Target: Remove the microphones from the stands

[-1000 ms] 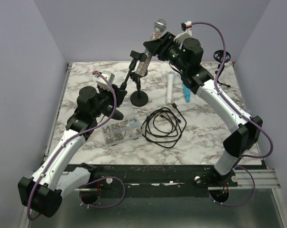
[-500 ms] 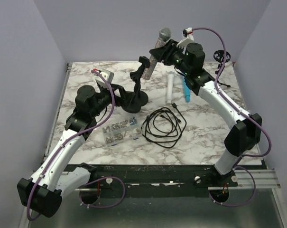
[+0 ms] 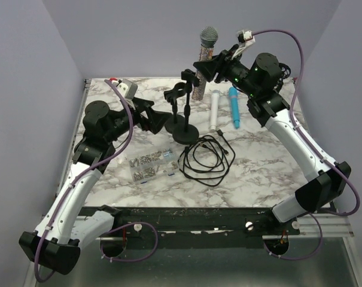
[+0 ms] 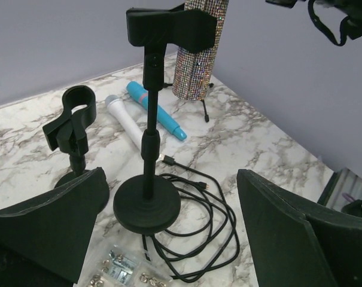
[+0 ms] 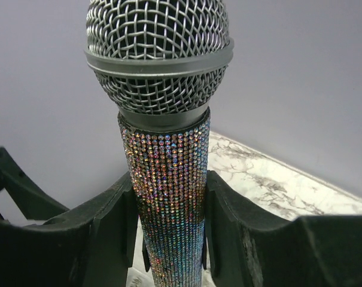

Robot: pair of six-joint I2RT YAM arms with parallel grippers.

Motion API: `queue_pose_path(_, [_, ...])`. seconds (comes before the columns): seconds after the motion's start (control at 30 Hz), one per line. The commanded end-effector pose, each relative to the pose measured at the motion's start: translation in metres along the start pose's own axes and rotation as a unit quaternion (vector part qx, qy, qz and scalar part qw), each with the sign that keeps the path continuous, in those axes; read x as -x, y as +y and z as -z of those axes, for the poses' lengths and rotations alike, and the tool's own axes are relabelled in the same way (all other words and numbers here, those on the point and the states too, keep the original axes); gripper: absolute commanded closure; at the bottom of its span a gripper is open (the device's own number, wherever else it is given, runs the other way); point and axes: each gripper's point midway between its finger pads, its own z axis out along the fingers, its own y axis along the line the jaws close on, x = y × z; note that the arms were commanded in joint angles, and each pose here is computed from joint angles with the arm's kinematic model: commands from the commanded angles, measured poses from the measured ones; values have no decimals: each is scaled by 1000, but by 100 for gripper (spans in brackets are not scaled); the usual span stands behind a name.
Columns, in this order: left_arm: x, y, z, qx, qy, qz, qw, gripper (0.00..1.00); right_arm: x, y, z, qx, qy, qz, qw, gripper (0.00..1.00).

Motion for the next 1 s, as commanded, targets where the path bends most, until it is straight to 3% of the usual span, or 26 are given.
queue_pose_path(0.0, [24,-25,10,-68,-11,29,997,6,31,36,18,78,-29,93,992,99])
queue_pose_path(0.13, [30,-29,9,-107,-13,54,993,5,29,33,27,71,-15,140,988,99])
queue_pose_path(0.4, [35,-60,-29,-197,-1,28,980,7,19,-12,66,-65,7,199,978,99])
queue_pose_path(0.5, [35,-70,-47,-226,-20,10,974,7,14,-30,97,-138,14,180,974,99])
queue_pose_path(0.63, [29,-91,-71,-266,-31,-22,963,7,10,-31,139,-176,15,171,969,99])
queue_pose_path(0.97, [-3,-137,-112,-332,-3,-60,941,7,9,-44,249,-302,5,172,938,99])
